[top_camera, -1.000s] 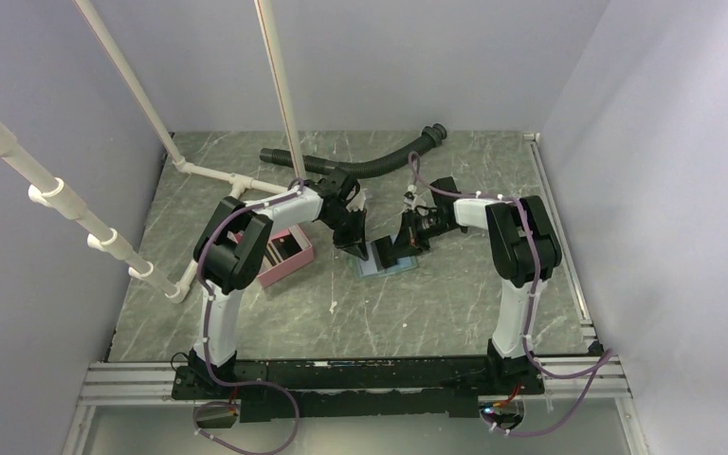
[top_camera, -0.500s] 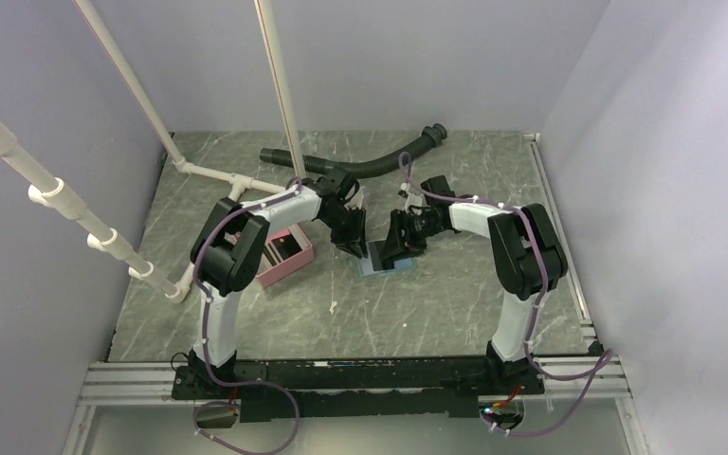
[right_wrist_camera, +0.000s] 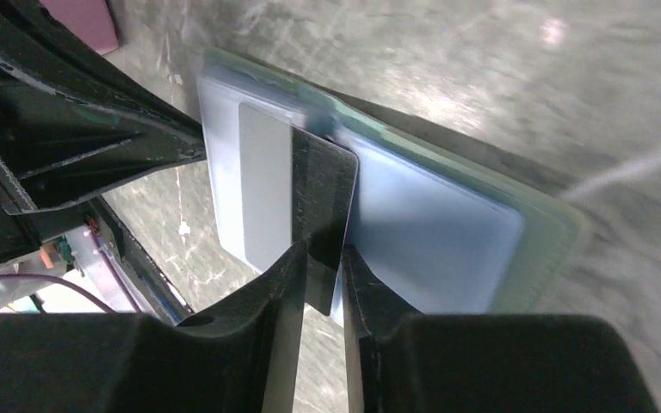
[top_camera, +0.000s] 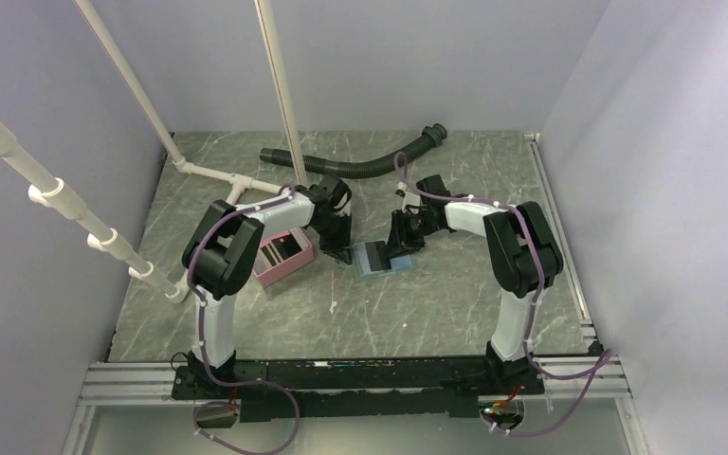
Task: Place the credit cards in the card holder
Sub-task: Insert the credit card into the card holder, then pick up the credit card from the storage box.
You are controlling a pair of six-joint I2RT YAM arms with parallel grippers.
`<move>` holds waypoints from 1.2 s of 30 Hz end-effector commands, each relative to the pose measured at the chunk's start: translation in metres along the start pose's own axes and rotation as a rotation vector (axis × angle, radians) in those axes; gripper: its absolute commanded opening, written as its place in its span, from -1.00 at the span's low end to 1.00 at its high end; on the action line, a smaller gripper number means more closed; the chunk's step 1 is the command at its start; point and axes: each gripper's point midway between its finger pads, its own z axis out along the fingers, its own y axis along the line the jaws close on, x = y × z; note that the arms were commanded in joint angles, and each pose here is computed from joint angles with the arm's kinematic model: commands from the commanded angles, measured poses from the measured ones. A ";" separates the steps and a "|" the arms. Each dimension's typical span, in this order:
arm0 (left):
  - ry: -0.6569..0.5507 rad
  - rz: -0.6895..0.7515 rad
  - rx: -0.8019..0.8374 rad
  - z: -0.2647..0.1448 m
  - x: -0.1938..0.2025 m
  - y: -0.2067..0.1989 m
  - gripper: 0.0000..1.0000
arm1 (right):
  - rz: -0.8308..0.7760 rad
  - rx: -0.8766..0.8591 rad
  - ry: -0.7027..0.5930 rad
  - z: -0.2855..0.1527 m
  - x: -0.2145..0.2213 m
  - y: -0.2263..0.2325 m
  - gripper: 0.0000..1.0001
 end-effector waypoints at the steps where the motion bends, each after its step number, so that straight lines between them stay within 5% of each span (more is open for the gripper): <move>1: -0.001 -0.031 -0.002 0.023 -0.001 0.005 -0.85 | -0.102 -0.108 0.009 0.022 -0.002 0.037 -0.53; 5: -0.013 -0.021 -0.002 0.022 -0.008 0.000 -0.88 | -0.118 -0.229 -0.027 0.017 0.001 0.070 -0.50; 16: -0.048 0.036 -0.020 -0.008 -0.014 -0.006 -0.63 | -0.074 -0.110 -0.125 -0.010 -0.005 0.044 -0.17; 19: -0.039 0.050 0.012 -0.008 -0.014 -0.012 -0.54 | -0.050 -0.126 -0.113 -0.001 -0.001 0.039 -0.18; 27: -0.002 0.001 0.038 0.010 -0.008 -0.011 -0.68 | -0.013 -0.058 -0.136 0.003 -0.001 0.025 -0.21; 36: -0.021 0.006 0.039 0.004 -0.017 -0.020 -0.65 | -0.016 -0.229 -0.142 0.003 -0.002 0.060 -0.25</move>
